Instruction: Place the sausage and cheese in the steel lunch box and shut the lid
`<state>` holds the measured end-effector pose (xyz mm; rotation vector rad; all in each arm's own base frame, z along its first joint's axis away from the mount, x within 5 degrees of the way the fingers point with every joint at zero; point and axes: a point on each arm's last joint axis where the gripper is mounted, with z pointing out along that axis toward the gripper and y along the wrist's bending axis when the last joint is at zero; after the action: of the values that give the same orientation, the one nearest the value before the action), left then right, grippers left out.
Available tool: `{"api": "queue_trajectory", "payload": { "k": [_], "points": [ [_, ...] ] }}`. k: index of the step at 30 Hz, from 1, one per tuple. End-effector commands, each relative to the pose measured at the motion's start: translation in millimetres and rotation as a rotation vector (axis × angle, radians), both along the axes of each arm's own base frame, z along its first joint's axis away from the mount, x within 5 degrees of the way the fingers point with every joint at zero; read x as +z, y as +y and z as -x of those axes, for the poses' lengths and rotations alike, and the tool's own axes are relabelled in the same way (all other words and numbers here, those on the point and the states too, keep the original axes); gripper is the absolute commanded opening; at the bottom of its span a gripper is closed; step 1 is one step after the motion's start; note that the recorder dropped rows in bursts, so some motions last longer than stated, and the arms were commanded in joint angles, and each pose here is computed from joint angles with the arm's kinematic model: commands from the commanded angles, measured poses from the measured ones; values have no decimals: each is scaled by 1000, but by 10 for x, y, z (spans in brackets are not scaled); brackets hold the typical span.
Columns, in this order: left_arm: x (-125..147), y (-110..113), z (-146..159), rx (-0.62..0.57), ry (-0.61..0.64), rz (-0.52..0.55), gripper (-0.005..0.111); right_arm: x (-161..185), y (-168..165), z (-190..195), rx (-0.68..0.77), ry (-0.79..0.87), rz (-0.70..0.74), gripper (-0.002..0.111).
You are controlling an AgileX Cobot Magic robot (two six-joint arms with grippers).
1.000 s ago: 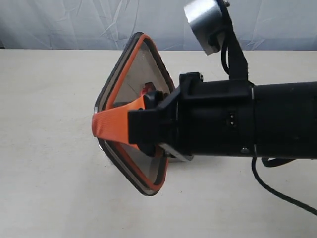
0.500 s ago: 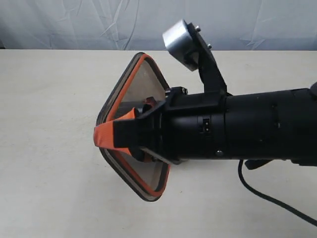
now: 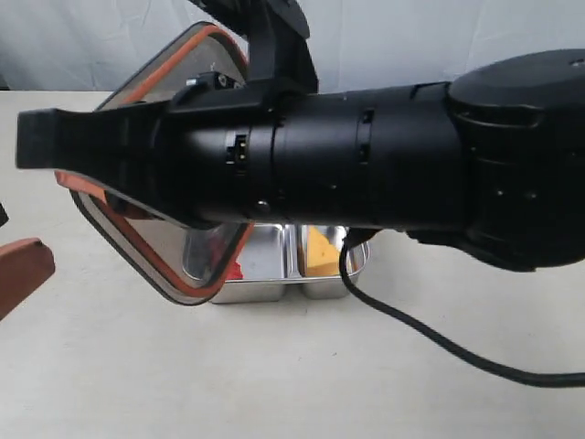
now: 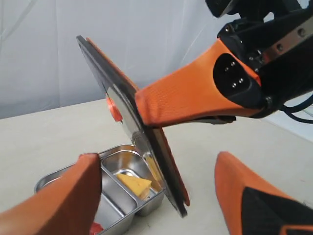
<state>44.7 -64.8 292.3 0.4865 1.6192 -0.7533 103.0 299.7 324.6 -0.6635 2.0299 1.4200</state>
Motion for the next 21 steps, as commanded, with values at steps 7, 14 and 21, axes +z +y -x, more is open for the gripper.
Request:
{"api": "queue_trajectory", "payload": {
  "k": [7, 14, 21],
  "points": [
    [-121, -7, -28, -7, 52, 52, 64, 286, 171, 89, -32, -51, -57, -1],
    [-136, 22, -55, 35, 42, 19, 60, 170, 605, 285, 66, -23, -37, -1],
    [-146, 17, -49, 23, 22, -17, 0, 210, 672, 455, 207, -3, -72, -1]
  ]
}}
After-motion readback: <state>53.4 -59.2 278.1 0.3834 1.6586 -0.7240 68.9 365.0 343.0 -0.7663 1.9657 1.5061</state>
